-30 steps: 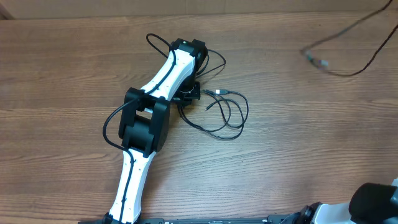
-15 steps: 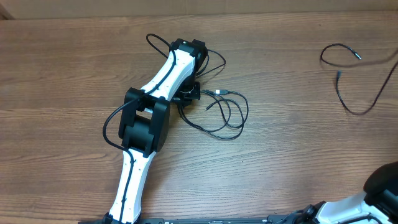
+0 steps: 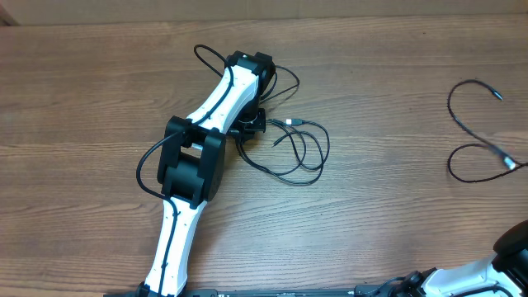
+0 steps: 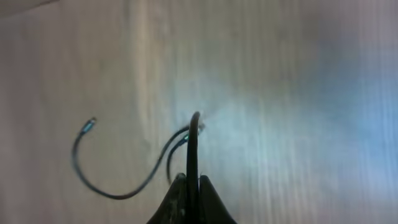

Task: Untangle cables
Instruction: 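Lower the right gripper and lay the black cable at the right edge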

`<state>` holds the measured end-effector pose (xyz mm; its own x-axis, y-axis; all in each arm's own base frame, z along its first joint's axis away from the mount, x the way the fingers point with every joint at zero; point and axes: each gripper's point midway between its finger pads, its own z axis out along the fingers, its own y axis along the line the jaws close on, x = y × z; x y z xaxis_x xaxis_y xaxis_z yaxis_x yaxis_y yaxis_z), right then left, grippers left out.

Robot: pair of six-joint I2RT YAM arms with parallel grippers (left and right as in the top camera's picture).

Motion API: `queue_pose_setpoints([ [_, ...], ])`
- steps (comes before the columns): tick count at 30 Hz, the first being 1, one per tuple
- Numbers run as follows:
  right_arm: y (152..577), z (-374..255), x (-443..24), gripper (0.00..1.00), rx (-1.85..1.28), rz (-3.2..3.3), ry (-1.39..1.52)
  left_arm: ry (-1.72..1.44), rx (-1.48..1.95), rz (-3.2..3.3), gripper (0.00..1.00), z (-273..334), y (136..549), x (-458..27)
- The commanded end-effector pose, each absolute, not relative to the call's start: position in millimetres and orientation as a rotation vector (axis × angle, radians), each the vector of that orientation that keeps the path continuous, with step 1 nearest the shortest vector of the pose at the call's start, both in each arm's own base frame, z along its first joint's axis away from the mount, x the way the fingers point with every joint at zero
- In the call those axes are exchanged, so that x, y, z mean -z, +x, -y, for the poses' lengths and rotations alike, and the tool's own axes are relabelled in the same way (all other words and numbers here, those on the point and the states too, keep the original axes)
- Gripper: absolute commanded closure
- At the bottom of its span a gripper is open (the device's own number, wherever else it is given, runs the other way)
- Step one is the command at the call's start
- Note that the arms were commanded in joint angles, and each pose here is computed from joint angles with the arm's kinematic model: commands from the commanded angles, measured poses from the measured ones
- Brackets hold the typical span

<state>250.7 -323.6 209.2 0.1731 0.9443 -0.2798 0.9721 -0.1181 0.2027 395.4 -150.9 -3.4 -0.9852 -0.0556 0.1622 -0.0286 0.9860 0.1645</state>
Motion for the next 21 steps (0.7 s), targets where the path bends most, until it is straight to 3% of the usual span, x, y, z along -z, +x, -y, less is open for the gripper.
queue_pose_setpoints([
  [1,227,329,-197,0.96,0.3,-1.833,2.163,0.075,0.346,2.82,0.94,128,373,67],
  [7,217,321,-144,0.96,0.332,-1.885,2.22,0.078,0.331,2.819,0.95,130,373,67],
  [12,208,311,-98,0.91,0.334,-1.896,2.267,0.078,0.332,2.817,0.94,130,373,67],
  [14,205,307,-87,0.85,0.33,-1.857,2.315,0.078,0.332,2.817,0.94,130,373,67],
  [15,204,306,-85,0.68,0.33,-1.858,2.316,0.078,0.331,2.818,0.94,130,373,67],
  [17,204,306,-85,0.59,0.33,-1.858,2.316,0.078,0.331,2.818,0.94,130,373,67],
  [18,204,306,-85,0.22,0.33,-1.858,2.315,0.078,0.331,2.818,0.94,130,373,67],
  [19,204,306,-85,0.08,0.33,-1.859,2.315,0.078,0.331,2.818,0.94,130,373,67],
  [20,204,306,-85,0.0,0.33,-1.859,2.314,0.078,0.331,2.818,0.93,130,373,67],
  [21,204,306,-85,0.0,0.332,-1.879,2.3,0.078,0.331,2.818,0.89,130,373,67],
])
